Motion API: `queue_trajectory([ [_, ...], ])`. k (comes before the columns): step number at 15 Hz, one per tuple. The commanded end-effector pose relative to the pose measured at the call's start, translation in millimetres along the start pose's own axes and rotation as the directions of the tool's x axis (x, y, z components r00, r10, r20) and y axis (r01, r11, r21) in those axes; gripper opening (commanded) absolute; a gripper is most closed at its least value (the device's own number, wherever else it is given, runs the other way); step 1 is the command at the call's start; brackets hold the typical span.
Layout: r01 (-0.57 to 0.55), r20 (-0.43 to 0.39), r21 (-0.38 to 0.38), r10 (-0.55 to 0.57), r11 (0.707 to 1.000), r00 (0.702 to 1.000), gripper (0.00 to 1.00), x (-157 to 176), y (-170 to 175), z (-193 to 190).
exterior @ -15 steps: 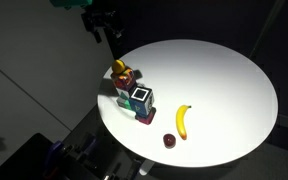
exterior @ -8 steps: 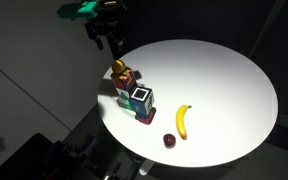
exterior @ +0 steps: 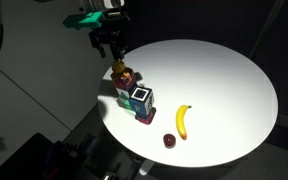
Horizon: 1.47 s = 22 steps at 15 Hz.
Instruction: Remove the yellow fruit from the block and place it on the table
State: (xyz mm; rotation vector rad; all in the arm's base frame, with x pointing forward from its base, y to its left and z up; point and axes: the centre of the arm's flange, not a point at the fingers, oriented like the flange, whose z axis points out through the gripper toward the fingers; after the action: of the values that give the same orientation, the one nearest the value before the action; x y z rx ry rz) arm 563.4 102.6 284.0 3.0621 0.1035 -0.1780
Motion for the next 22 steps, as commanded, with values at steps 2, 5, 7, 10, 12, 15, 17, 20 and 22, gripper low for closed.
queue_trajectory([
  [2,-0.012,0.003,-0.027,0.012,1.0,1.0,1.0,5.7,-0.1,11.2],
  [5,-0.015,0.014,-0.032,0.016,0.999,1.0,1.0,7.0,2.0,19.0],
  [7,-0.017,0.019,-0.035,0.017,0.999,1.0,1.0,8.2,3.5,22.7],
  [10,-0.016,0.022,-0.043,0.017,0.999,1.0,1.0,9.7,4.7,26.5],
  [12,-0.016,0.024,-0.044,0.017,0.999,1.0,1.0,10.6,4.5,28.1],
  [15,-0.016,0.022,-0.044,0.017,0.999,1.0,1.0,11.6,3.2,28.9],
  [17,-0.017,0.023,-0.045,0.018,0.999,1.0,1.0,12.3,2.0,29.8],
  [20,-0.014,0.023,-0.046,0.015,0.999,1.0,1.0,13.7,0.0,30.0],
  [22,-0.016,0.022,-0.047,0.018,0.999,1.0,1.0,16.7,-1.4,29.1],
])
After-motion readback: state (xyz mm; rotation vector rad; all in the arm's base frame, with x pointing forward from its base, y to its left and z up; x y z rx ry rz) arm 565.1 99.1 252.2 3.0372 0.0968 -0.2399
